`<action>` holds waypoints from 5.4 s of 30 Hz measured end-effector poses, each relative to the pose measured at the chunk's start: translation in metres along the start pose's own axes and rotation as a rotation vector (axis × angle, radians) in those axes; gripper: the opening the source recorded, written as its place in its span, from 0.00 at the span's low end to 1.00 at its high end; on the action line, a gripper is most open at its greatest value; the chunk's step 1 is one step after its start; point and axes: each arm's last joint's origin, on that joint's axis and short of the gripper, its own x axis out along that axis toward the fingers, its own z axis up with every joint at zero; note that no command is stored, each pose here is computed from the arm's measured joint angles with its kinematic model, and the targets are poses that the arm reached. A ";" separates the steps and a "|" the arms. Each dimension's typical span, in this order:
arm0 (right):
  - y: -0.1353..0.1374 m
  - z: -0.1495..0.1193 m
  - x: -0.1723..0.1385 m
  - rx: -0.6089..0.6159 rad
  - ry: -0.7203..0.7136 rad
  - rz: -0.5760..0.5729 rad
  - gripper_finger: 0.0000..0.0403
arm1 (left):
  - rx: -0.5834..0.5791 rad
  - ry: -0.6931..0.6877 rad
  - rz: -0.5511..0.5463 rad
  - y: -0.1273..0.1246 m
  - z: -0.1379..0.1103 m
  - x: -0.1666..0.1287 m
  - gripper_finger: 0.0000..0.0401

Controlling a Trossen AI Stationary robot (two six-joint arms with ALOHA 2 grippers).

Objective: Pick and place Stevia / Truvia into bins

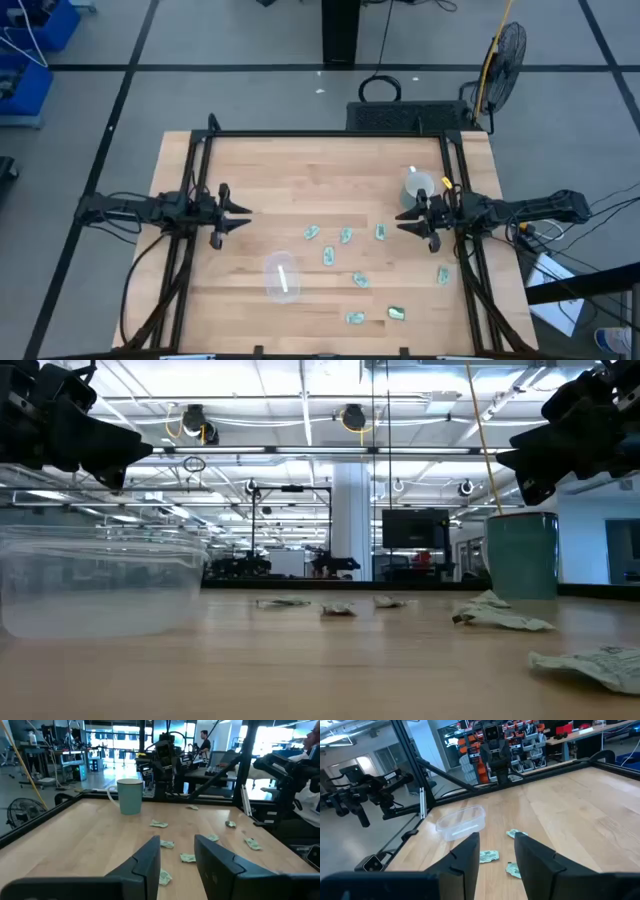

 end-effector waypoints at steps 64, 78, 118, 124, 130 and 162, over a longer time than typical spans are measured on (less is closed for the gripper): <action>0.000 0.000 0.000 0.000 0.000 0.000 0.29 | 0.000 0.000 0.000 0.000 0.000 0.000 0.31; 0.000 0.000 0.000 -0.216 0.000 -0.005 0.29 | 0.000 0.000 0.000 0.000 0.000 0.000 0.31; -0.007 -0.024 0.011 0.078 0.353 -0.119 0.29 | -0.151 -0.335 0.483 0.014 0.049 -0.001 0.31; 0.016 0.020 0.026 -0.019 0.464 -0.104 0.29 | -0.126 -0.344 0.471 0.014 0.089 0.006 0.31; 0.022 0.018 0.042 -0.086 0.681 -0.409 0.29 | -0.116 -0.215 0.425 0.012 0.110 0.036 0.31; 0.009 -0.057 0.100 -0.027 0.711 -0.751 0.24 | -0.230 0.312 0.449 0.015 0.028 0.160 0.31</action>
